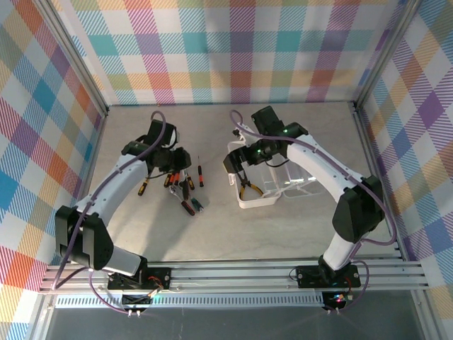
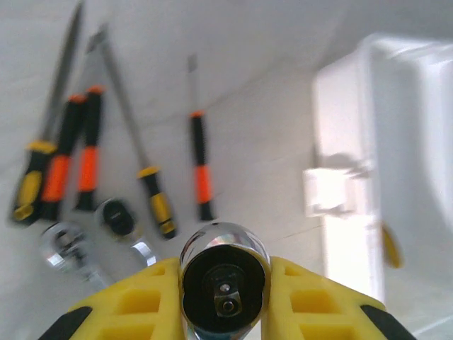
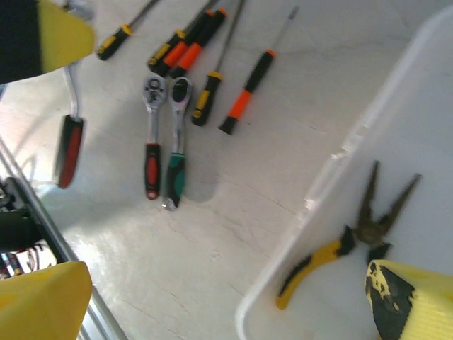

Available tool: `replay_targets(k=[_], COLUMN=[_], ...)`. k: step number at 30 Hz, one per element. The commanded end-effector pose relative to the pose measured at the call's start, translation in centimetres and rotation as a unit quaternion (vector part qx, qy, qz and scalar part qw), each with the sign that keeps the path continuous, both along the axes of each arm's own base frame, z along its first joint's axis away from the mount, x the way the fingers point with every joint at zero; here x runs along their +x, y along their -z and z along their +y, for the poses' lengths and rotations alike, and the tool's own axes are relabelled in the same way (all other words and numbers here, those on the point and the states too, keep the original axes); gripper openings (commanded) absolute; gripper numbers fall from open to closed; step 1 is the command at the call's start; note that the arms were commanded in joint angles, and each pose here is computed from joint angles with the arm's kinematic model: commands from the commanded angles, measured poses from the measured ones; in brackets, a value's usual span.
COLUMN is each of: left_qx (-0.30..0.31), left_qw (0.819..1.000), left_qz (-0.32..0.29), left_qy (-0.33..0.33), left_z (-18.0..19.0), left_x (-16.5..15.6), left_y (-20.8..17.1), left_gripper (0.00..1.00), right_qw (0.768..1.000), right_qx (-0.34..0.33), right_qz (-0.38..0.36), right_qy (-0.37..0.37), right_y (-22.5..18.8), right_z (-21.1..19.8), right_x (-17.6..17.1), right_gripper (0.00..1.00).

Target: Pack the tool kit

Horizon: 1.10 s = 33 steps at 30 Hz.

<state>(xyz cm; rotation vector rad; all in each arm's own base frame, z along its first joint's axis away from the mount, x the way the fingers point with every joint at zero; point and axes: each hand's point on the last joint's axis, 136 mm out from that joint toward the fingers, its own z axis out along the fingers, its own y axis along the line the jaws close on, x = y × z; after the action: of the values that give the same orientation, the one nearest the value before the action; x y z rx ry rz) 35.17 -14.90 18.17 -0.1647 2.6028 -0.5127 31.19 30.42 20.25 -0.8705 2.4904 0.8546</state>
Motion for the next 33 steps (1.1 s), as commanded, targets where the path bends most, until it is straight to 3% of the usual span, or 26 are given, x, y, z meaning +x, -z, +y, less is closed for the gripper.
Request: replay_targets(k=[1, 4, 13, 27, 33], left_qx=[-0.064, -0.091, -0.136, -0.145, -0.147], left_qw=[0.997, 0.994, 0.988, 0.986, 0.986], left_qz=[-0.037, -0.049, -0.068, -0.070, -0.072], left_qy=[0.027, 0.033, 0.039, 0.039, 0.041], left_z=[-3.7, -5.3, -7.3, -7.5, -7.5], left_x=[2.4, 3.7, 4.8, 4.8, 4.7], left_y=[-2.9, -3.9, -5.8, -5.8, -5.9], left_gripper=[0.00, 0.00, 0.00, 0.00, 0.00], right_qw=[0.998, 0.997, 0.991, 0.990, 0.990], right_qx=[0.056, 0.079, 0.132, 0.139, 0.138], right_qz=[-0.001, -0.005, -0.009, 0.011, 0.004], right_qy=[-0.021, -0.012, 0.035, 0.015, 0.023], right_y=[-1.4, -1.4, -0.9, 1.1, 1.1], right_z=[2.9, 4.2, 6.1, 10.3, 10.5], right_x=[-1.4, -1.3, 0.2, -0.3, -0.1], right_gripper=[1.00, 0.96, 0.70, 0.63, 0.36])
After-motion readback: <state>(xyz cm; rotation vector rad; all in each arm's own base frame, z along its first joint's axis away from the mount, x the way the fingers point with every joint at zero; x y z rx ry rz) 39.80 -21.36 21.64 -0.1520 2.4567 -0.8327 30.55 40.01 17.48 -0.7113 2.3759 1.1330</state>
